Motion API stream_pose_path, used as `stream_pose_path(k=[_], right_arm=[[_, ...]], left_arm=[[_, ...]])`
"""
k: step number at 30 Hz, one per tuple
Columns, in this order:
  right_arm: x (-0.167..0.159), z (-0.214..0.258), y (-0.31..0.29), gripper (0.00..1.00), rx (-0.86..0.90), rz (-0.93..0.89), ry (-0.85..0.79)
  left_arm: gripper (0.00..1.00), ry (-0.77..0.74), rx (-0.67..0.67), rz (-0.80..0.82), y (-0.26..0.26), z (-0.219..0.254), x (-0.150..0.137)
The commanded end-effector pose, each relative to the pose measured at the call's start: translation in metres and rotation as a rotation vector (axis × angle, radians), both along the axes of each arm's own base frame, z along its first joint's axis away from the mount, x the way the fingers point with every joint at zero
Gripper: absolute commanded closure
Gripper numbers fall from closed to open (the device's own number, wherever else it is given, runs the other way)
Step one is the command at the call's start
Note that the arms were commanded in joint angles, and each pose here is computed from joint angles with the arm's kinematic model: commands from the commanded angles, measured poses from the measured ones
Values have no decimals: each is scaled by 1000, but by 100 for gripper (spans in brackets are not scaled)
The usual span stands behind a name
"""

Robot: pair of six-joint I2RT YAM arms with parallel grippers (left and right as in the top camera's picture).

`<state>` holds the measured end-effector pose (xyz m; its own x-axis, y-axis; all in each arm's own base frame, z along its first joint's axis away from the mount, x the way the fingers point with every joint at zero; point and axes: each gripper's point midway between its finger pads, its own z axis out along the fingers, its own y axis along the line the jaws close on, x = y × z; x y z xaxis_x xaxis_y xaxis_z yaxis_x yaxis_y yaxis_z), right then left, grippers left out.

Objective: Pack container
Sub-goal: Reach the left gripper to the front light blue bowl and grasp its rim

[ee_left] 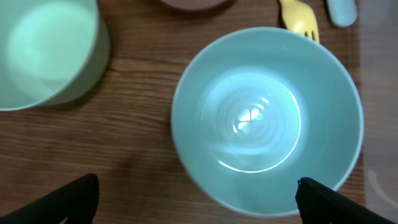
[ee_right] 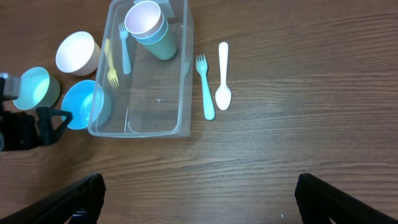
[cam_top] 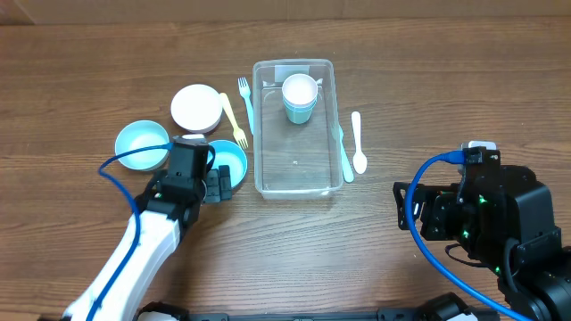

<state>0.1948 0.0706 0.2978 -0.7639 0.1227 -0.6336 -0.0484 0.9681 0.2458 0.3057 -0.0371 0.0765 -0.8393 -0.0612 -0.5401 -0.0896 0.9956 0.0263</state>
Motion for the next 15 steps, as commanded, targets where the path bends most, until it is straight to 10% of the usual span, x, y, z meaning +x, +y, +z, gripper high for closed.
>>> stream_pose_path(k=[1,15], right_arm=[[0,2,-1,0,-4,4,-12],[0,2,-1,0,-4,4,-12]], left_arm=[[0,69,-42,7,-8,-26,8],[14,177,-151,104,13,-64,9]])
